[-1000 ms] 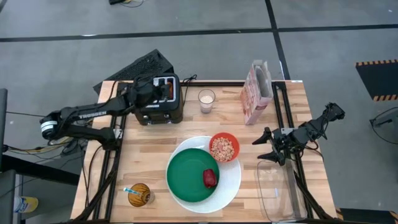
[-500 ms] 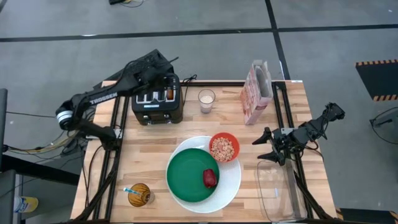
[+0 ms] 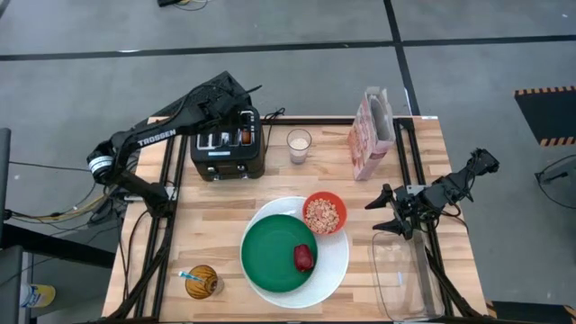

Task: Arrange a breakfast setting
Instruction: Put the toasted bread into the plate

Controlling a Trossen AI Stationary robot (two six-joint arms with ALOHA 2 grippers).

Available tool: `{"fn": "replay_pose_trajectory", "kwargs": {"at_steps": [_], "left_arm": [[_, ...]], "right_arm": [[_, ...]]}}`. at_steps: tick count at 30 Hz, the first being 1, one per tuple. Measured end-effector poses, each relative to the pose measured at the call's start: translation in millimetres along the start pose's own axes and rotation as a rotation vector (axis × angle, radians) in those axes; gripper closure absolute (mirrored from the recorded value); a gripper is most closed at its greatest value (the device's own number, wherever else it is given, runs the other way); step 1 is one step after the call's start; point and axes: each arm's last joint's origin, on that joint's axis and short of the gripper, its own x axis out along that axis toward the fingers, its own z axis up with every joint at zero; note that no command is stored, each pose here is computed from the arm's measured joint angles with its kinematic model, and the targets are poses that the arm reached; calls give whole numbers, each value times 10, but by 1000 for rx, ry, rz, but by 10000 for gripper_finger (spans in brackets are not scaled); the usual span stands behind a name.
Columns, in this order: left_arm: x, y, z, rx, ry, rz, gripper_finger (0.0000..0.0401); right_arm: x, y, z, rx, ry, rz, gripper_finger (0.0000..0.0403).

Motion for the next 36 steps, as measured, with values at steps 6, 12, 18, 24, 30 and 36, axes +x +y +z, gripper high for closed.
{"fn": "replay_pose_trajectory", "kwargs": {"at_steps": [6, 12, 18, 24, 30, 36], "left_arm": [[52, 10, -27, 0, 35, 20, 230], [130, -5, -41, 2, 54, 23, 230], [208, -14, -49, -5, 77, 26, 230], [212, -14, -44, -6, 71, 27, 231], [216, -1, -44, -6, 68, 44, 260], [220, -2, -43, -22, 66, 43, 325]], "right_arm": [[0, 0, 0, 0, 0, 0, 25], [0, 0, 1, 1, -1, 0, 25], [0, 2, 3, 1, -2, 3, 25], [0, 2, 3, 2, -2, 4, 25], [0, 3, 4, 2, -3, 4, 25], [0, 3, 4, 2, -3, 5, 25]]}}
